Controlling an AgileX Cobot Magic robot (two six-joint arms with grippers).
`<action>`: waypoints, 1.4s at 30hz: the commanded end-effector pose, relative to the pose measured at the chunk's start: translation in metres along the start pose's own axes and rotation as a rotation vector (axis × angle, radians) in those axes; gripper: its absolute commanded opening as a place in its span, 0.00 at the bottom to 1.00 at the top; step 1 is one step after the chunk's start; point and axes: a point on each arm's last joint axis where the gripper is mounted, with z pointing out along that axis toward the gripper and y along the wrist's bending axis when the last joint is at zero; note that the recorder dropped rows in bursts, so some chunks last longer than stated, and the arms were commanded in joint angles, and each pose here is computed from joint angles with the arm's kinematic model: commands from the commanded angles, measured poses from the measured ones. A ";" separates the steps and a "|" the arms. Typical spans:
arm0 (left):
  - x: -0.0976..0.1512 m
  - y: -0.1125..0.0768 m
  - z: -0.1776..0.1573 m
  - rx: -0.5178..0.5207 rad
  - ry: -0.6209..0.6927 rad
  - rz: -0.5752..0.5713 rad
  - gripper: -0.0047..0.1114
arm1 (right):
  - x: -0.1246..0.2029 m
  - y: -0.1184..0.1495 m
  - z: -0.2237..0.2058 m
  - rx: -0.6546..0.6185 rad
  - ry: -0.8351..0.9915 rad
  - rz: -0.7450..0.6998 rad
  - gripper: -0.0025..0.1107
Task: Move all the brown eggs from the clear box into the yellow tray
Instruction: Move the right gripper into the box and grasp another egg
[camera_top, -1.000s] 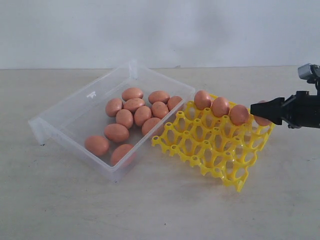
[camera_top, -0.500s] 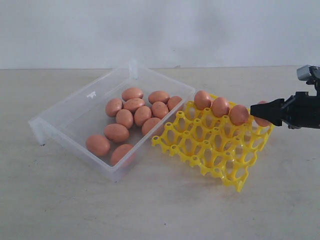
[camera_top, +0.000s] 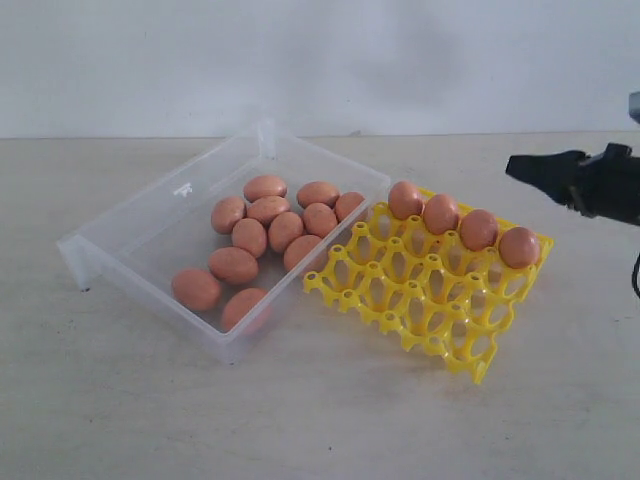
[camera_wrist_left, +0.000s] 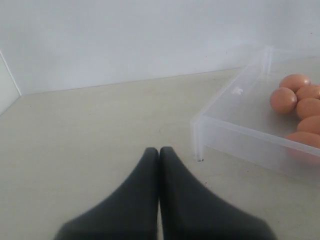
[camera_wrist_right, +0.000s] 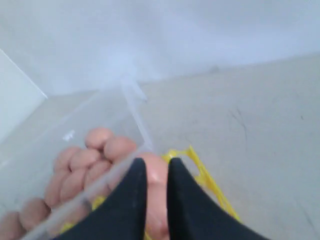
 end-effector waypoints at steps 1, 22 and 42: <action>0.000 0.000 0.000 0.000 -0.006 -0.013 0.00 | -0.040 0.037 -0.006 -0.083 -0.100 -0.100 0.02; 0.000 0.000 0.000 0.000 -0.006 -0.013 0.00 | -0.036 0.292 0.022 0.526 0.314 -0.800 0.02; 0.000 0.000 0.000 0.000 -0.006 -0.013 0.00 | 0.063 0.290 0.228 0.045 1.003 -0.826 0.56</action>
